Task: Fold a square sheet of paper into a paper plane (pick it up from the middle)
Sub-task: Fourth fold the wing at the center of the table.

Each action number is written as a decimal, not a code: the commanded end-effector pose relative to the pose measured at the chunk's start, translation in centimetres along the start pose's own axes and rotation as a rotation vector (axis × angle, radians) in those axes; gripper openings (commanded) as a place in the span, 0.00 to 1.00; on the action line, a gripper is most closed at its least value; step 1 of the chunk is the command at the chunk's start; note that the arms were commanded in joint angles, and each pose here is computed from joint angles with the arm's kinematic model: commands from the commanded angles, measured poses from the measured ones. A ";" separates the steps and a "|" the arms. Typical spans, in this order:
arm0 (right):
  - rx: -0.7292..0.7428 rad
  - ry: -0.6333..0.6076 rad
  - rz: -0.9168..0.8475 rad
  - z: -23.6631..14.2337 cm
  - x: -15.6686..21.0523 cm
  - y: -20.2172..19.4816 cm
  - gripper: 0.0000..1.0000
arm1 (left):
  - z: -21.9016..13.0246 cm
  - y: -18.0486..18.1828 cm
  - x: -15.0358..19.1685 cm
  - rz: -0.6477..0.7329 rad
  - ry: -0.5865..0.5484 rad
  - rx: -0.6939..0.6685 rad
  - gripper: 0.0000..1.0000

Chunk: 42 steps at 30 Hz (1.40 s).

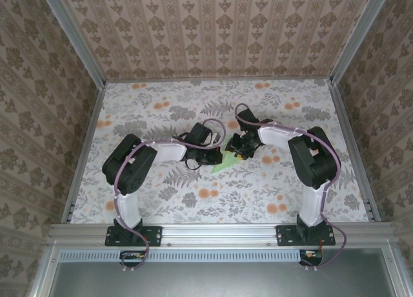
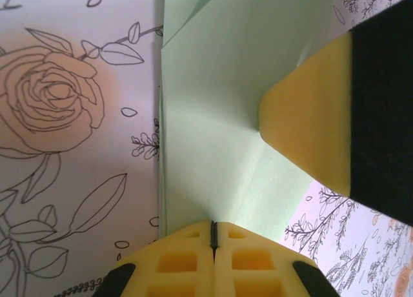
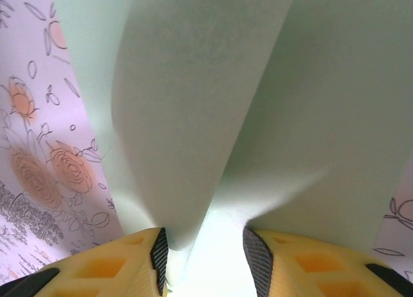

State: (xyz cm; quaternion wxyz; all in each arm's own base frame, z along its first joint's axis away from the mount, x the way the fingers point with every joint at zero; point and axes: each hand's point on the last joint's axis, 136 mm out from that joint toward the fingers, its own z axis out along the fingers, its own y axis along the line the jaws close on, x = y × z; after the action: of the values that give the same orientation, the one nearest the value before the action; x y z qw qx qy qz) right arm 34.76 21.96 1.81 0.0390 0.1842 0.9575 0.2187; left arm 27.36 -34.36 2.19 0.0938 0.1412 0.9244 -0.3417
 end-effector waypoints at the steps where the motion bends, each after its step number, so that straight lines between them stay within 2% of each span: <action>1: 0.072 0.032 0.004 0.4 1.7 -2.4 0.45 | 1.0 2.7 3.5 -0.025 0.131 -0.074 0.00; 5: -0.078 -0.034 -0.075 -3.1 0.8 1.2 0.46 | 1.2 2.8 3.9 -0.011 0.146 -0.062 0.00; 8: -0.146 -0.062 -0.131 -4.4 0.8 2.5 0.45 | 1.3 2.7 4.1 0.003 0.155 -0.051 0.00; 15: -0.217 -0.054 -0.173 -3.4 1.1 3.7 0.18 | 1.0 2.7 4.1 0.038 0.163 -0.028 0.00; 19: -0.230 -0.031 -0.183 -2.0 1.0 4.2 0.11 | 0.8 3.1 4.1 0.032 0.165 -0.032 0.00; 26: -0.232 0.024 -0.191 -0.3 1.5 4.1 0.08 | 0.9 3.5 4.2 0.012 0.165 -0.043 0.00; 34: -0.171 0.064 -0.205 1.4 2.3 1.9 0.08 | 0.9 3.9 4.6 0.002 0.181 -0.059 0.00; 42: -0.132 0.039 -0.164 1.7 1.0 -1.2 0.07 | 0.9 4.9 5.8 -0.013 0.210 -0.075 0.00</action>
State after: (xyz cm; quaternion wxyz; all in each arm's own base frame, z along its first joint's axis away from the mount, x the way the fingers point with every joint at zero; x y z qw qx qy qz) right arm 34.10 24.12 1.54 0.0578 0.0838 0.9470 0.3047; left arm 27.10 -34.16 2.07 0.0886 0.1871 0.9103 -0.3584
